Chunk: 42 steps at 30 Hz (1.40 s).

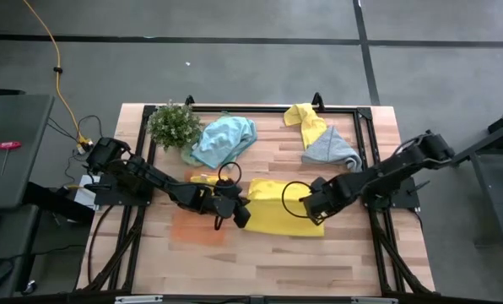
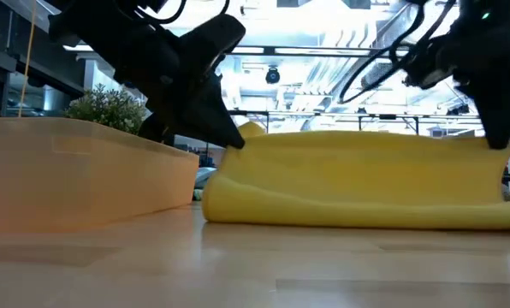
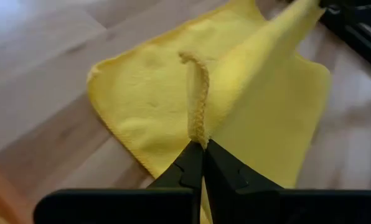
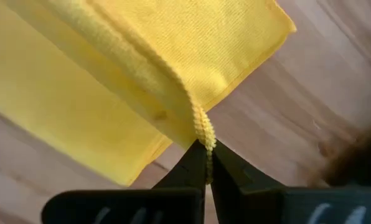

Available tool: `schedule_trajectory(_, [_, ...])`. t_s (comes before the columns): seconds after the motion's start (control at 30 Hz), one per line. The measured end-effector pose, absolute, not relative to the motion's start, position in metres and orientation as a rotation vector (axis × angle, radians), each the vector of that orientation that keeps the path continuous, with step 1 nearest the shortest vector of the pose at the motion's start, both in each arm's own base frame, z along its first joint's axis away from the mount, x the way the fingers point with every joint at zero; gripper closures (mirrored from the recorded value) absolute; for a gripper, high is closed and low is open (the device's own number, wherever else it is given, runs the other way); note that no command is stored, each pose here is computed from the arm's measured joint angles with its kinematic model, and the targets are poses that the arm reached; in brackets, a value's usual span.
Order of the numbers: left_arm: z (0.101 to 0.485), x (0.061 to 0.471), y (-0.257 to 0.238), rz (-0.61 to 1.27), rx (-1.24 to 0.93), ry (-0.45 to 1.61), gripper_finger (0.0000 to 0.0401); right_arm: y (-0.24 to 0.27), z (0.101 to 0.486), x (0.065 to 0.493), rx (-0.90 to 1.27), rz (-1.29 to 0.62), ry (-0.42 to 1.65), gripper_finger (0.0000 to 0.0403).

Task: Fold microfiber towels
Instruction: Fold the middle right yellow microfiber towel

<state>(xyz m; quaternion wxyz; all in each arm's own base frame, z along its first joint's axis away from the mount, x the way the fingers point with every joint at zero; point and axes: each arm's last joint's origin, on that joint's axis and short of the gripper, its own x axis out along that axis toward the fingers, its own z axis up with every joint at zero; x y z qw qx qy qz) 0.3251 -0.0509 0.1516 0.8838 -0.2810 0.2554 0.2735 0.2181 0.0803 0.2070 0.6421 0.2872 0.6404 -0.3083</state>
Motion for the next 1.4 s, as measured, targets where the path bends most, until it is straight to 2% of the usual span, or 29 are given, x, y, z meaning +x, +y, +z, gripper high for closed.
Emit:
schedule_trajectory(0.3, [0.1518, 0.3252, -0.0504, 0.576, -0.583, 0.526, 0.0401, 0.0802, 0.1960, 0.2234, 0.632, -0.721, 1.510, 0.0403])
schedule_trajectory(1.4, [0.1493, 0.3265, -0.0469, 0.619, -0.567, 0.507, 0.0401, 0.0753, 0.1961, 0.2235, 0.669, -0.842, 1.446, 0.0403])
